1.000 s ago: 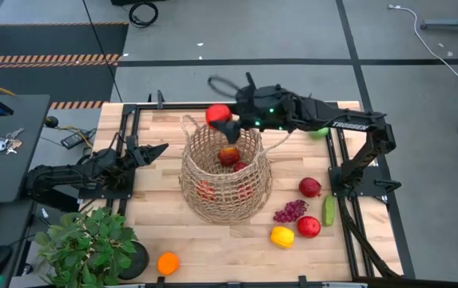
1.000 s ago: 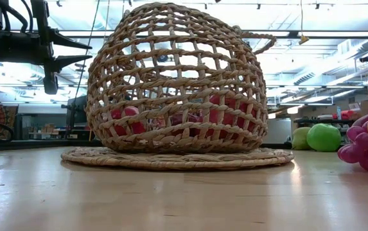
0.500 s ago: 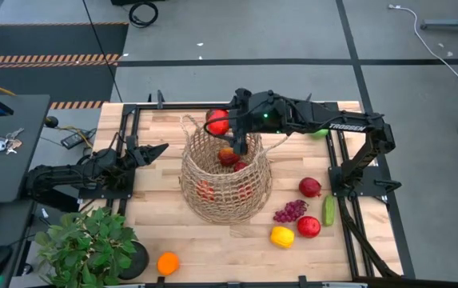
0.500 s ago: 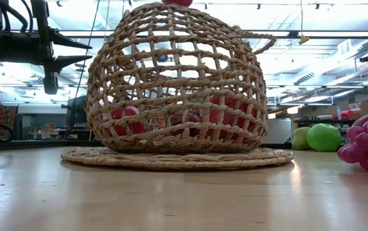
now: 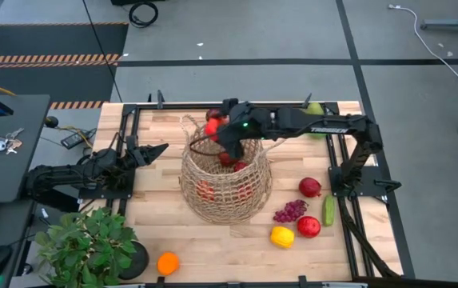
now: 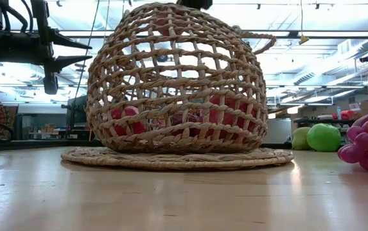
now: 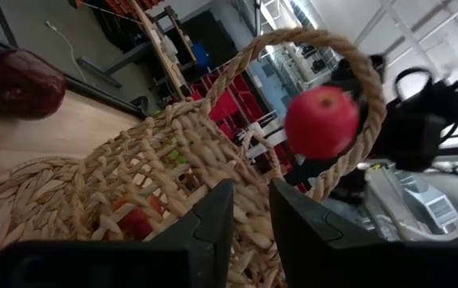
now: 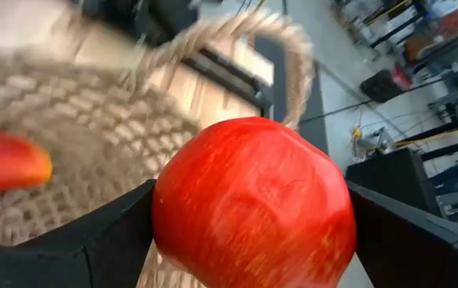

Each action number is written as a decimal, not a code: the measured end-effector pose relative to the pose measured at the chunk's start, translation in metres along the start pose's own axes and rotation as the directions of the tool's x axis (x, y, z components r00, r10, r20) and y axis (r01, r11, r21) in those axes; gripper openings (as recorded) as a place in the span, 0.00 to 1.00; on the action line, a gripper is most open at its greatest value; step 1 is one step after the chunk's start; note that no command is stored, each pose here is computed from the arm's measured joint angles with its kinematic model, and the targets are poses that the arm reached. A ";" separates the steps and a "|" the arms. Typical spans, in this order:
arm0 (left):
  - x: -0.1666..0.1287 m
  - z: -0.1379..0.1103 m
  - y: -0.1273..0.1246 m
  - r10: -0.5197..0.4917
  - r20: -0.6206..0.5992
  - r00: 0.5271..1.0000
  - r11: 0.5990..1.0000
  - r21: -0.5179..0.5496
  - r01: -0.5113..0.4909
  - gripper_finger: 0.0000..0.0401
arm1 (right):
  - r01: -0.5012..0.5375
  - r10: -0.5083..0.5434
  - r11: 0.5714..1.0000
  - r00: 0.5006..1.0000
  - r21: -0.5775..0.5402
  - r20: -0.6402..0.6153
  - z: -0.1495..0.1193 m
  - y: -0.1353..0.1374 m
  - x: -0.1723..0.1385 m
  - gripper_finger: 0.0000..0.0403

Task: Build produce basket
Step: Put the red apple into the basket

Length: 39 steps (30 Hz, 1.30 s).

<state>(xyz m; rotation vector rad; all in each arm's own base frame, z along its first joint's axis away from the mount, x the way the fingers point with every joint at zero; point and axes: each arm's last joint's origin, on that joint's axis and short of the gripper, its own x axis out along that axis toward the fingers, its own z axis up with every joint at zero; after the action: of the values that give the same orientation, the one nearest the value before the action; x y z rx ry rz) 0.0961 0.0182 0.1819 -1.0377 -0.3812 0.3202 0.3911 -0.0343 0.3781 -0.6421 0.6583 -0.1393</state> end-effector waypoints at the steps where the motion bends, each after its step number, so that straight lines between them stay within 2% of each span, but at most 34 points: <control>1: 0.000 0.000 0.000 -0.003 0.002 1.000 1.000 -0.002 0.003 0.22 | -0.001 0.001 1.000 1.000 -0.007 -0.010 -0.001 0.002 0.004 0.93; 6: 0.000 0.000 0.000 0.001 -0.001 1.000 1.000 0.000 -0.001 0.21 | -0.060 0.053 0.996 0.993 -0.067 -0.103 -0.014 0.011 0.033 0.93; 14: 0.000 0.000 0.000 0.000 0.000 1.000 1.000 0.000 0.000 0.23 | -0.215 0.211 0.976 0.969 -0.021 -0.126 -0.035 0.021 0.076 0.93; 17: 0.000 0.000 0.000 0.000 0.000 1.000 1.000 0.000 0.000 0.22 | -0.230 0.246 0.966 0.959 0.120 -0.138 -0.041 0.025 0.088 0.93; 20: 0.000 0.000 0.000 0.000 0.000 1.000 1.000 0.000 0.000 0.22 | -0.203 0.261 0.933 0.950 0.296 -0.172 -0.049 0.028 0.100 0.93; 24: 0.000 0.000 0.000 0.000 0.000 1.000 1.000 0.000 0.000 0.23 | -0.121 0.260 0.839 0.946 0.531 -0.194 -0.052 0.028 0.101 0.93; 26: 0.000 0.000 0.000 0.000 0.000 1.000 1.000 -0.001 0.000 0.23 | -0.072 0.229 0.820 0.950 0.567 -0.211 -0.051 0.027 0.100 0.93; 30: 0.000 0.000 0.000 0.000 0.001 1.000 1.000 0.000 0.000 0.22 | -0.067 0.234 0.803 0.950 0.593 -0.209 -0.051 0.027 0.100 0.93; 36: 0.000 0.000 0.000 0.000 0.000 1.000 1.000 -0.001 0.000 0.21 | -0.061 0.230 0.801 0.950 0.595 -0.212 -0.051 0.027 0.099 0.93; 39: 0.000 0.000 0.000 -0.001 0.001 1.000 1.000 0.000 0.001 0.22 | -0.090 0.269 0.760 0.945 0.644 -0.184 -0.051 0.028 0.099 0.93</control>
<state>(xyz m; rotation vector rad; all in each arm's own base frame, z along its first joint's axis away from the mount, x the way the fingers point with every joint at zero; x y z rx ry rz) 0.0961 0.0182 0.1819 -1.0379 -0.3821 0.3200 0.4364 -0.0692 0.2788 0.1033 0.8741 -0.2549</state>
